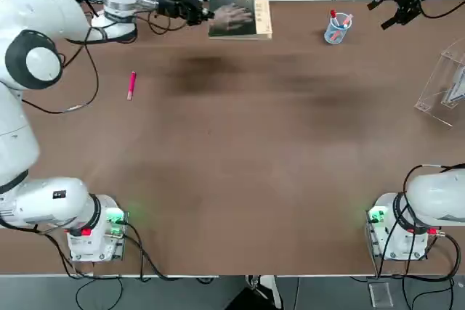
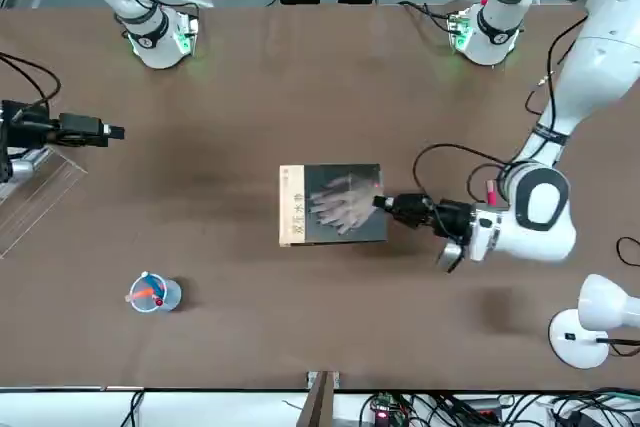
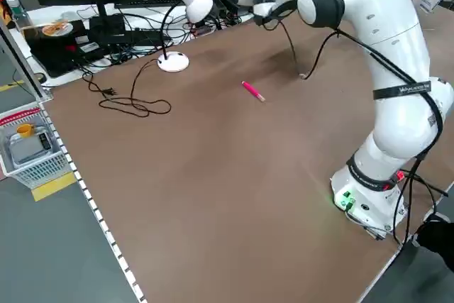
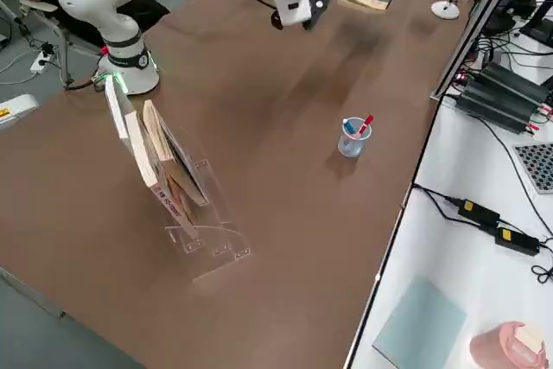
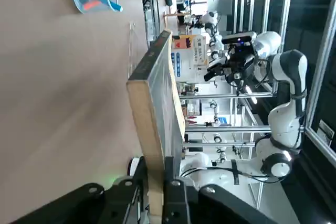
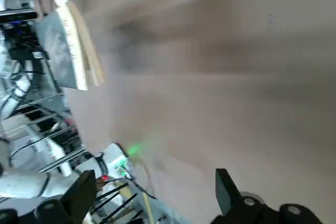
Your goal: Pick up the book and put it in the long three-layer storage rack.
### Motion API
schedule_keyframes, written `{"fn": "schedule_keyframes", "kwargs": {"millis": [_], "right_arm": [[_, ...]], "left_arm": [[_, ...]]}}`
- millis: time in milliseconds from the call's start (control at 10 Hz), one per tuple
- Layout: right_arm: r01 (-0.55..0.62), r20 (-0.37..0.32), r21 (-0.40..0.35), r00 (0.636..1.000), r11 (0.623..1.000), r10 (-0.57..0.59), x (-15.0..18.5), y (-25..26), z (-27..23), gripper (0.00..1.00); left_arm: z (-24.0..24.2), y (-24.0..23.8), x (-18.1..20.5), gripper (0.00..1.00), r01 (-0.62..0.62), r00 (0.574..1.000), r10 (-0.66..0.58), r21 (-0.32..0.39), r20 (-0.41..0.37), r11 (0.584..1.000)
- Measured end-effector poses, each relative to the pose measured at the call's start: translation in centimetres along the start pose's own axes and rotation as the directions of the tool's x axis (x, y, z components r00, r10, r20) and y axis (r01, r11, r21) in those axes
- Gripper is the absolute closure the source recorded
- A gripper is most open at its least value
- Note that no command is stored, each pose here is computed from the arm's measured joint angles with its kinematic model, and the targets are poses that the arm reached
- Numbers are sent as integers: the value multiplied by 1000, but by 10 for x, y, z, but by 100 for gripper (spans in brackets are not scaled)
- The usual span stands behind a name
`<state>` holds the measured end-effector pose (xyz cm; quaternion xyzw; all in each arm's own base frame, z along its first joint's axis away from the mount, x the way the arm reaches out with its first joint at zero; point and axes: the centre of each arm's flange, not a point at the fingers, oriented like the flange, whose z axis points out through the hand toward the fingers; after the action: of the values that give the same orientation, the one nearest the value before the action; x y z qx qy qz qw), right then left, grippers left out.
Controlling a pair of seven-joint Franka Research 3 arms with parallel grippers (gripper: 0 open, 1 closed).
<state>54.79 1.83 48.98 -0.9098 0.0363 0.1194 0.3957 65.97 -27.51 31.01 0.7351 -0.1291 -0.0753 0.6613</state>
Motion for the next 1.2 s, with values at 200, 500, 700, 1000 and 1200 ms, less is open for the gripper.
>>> {"fn": "schedule_keyframes", "kwargs": {"millis": [200, 500, 700, 1000, 1200], "right_arm": [[13, 15, 58, 1000, 998, -14, 2, 17, 9, 0], [20, 58, 174, 998, 984, -30, 8, 44, 24, 0], [21, 74, 244, 996, 970, -40, 12, 67, 35, 0], [11, 91, 354, 995, 935, -46, 11, 82, 48, 0], [23, 77, 424, 995, 905, -61, 10, 98, 58, 0]], "left_arm": [[31, 3, -1, 100, -3, 1000, 3, 7, 14, 1000], [74, 8, -1, 100, 1, 1000, -1, 8, 3, 1000], [100, 13, -2, 100, 14, 1000, -15, -14, -15, 1000], [125, 17, -4, 100, 33, 999, -35, -35, -37, 999], [133, 17, -6, 100, 38, 998, -39, -27, -39, 999]]}}
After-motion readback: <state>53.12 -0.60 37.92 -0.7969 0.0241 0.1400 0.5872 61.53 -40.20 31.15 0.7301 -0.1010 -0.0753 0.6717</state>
